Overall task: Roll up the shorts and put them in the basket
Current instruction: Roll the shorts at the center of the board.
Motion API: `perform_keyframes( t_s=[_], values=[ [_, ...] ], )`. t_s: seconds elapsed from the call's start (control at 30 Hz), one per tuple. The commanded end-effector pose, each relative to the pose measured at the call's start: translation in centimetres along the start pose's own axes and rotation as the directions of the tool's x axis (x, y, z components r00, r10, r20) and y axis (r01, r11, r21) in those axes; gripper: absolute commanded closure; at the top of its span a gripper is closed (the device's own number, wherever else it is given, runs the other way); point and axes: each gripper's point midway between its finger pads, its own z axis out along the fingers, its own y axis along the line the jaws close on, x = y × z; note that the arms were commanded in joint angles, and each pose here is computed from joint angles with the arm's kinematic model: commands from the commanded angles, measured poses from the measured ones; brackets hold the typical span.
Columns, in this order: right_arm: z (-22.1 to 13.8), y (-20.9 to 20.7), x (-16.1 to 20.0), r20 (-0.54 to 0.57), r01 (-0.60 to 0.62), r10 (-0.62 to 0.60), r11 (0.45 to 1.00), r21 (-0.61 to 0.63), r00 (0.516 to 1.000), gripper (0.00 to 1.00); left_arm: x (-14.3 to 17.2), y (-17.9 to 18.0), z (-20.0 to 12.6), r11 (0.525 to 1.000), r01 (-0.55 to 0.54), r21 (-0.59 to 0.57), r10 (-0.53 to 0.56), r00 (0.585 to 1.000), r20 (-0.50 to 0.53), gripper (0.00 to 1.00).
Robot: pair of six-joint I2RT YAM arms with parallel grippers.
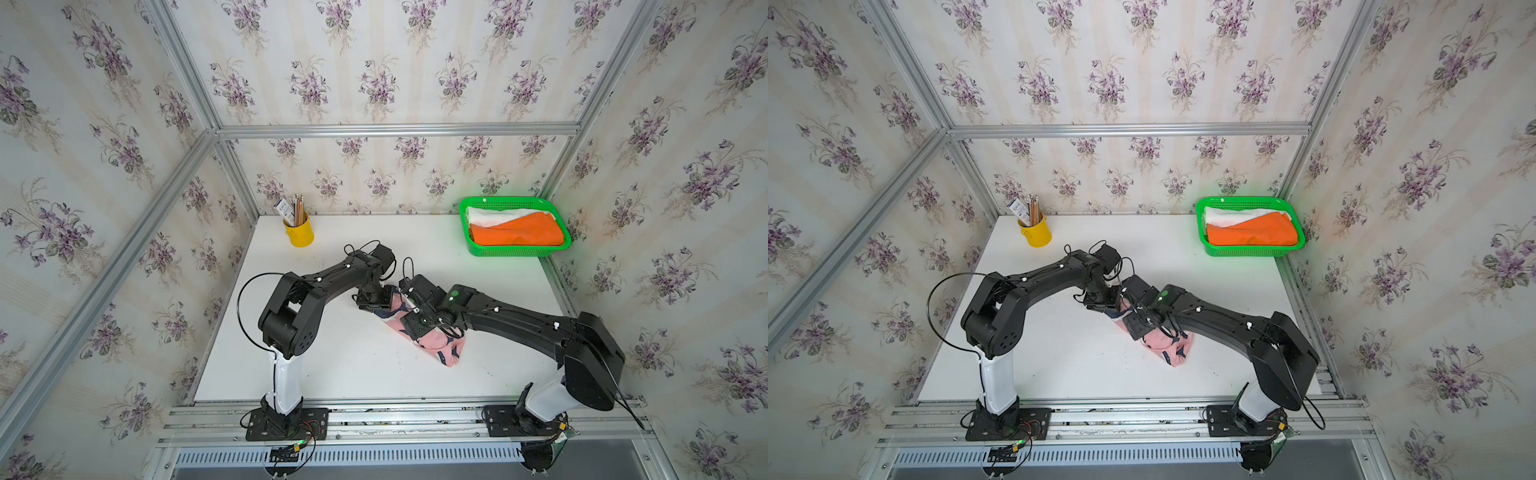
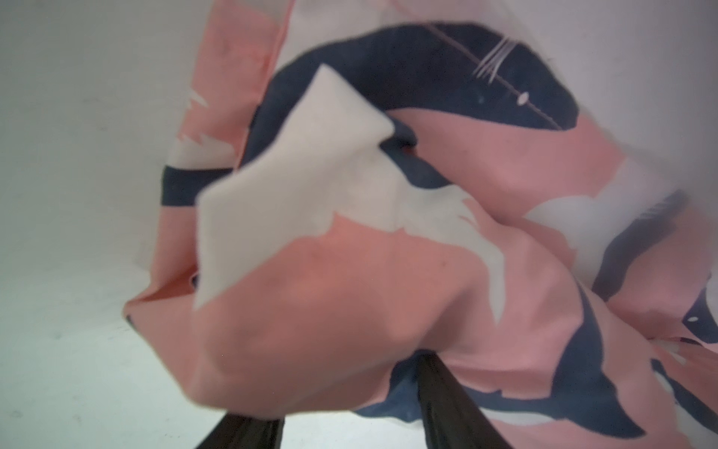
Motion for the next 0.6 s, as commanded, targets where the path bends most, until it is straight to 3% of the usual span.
perform_keyframes(
  t_s=[0.0, 0.17, 0.37, 0.47, 0.57],
  values=[
    [-0.4, -0.4, 0.8, -0.014, 0.162, -0.162, 0.974, 0.156, 0.987, 0.18, -0.1, 0.4, 0.1, 1.000, -0.014, -0.019, 0.014, 1.000, -0.006, 0.42],
    [3.1, 1.7, 2.8, -0.040, 0.306, -0.304, 0.932, 0.194, 0.952, 0.17, 0.0, 0.5, 0.4, 1.000, -0.006, -0.014, 0.006, 1.000, -0.013, 0.43],
    [6.7, -1.0, 5.1, -0.153, 0.388, -0.356, 0.840, 0.379, 0.922, 0.18, -0.1, 0.5, 0.0, 1.000, 0.000, -0.002, 0.000, 1.000, -0.005, 0.43],
    [6.9, -1.9, 5.0, -0.146, 0.382, -0.355, 0.811, 0.444, 0.923, 0.31, -0.2, 0.6, -0.8, 1.000, 0.007, 0.008, -0.007, 1.000, 0.029, 0.42],
    [6.9, -1.2, 4.9, -0.120, 0.370, -0.352, 0.836, 0.405, 0.928, 0.55, -0.1, 0.9, -1.4, 1.000, 0.011, 0.010, -0.011, 0.999, 0.038, 0.42]
  ],
)
